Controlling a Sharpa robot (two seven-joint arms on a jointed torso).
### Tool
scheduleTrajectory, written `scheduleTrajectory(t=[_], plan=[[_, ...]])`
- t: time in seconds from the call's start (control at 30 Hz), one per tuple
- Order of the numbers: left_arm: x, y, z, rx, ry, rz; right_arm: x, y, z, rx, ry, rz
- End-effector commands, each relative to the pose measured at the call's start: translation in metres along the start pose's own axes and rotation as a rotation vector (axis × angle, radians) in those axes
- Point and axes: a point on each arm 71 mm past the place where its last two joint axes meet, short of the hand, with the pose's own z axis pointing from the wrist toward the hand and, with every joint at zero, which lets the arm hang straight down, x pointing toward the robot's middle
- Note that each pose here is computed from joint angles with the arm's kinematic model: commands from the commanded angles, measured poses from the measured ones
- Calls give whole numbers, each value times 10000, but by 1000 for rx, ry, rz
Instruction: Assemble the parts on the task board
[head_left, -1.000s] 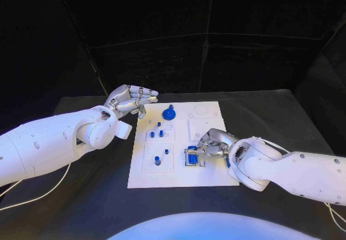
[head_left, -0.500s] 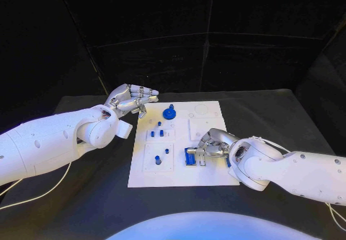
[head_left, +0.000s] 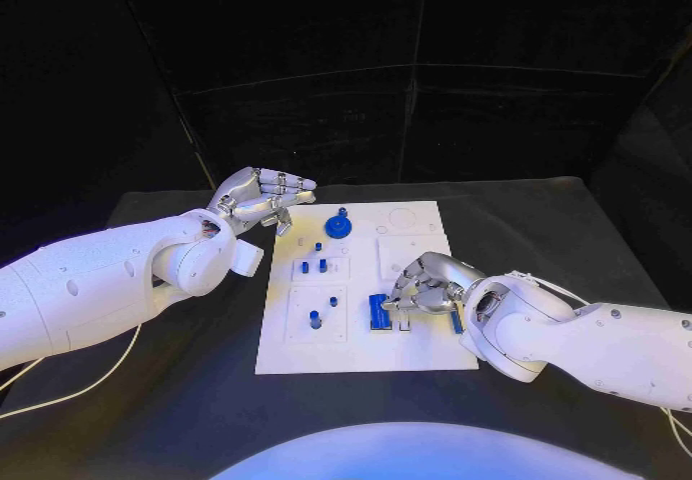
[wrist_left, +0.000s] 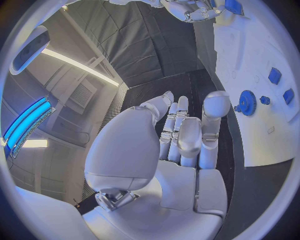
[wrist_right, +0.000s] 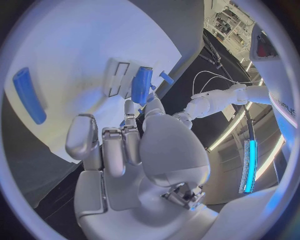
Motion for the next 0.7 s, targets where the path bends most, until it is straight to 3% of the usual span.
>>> scheduleTrajectory(t=[0.03,0.2,0.5,0.7], plan=[[6,-12,2,5,7,-8,-53,153,-42,-232,-48,0],[8,-13,3,5,7,-8,-81,185,-94,-364,-52,-53],[6,-12,4,5,7,-8,-47,217,-121,-479,-17,-193],[3,-11,3,5,6,-8,42,290,-136,-561,40,-346]])
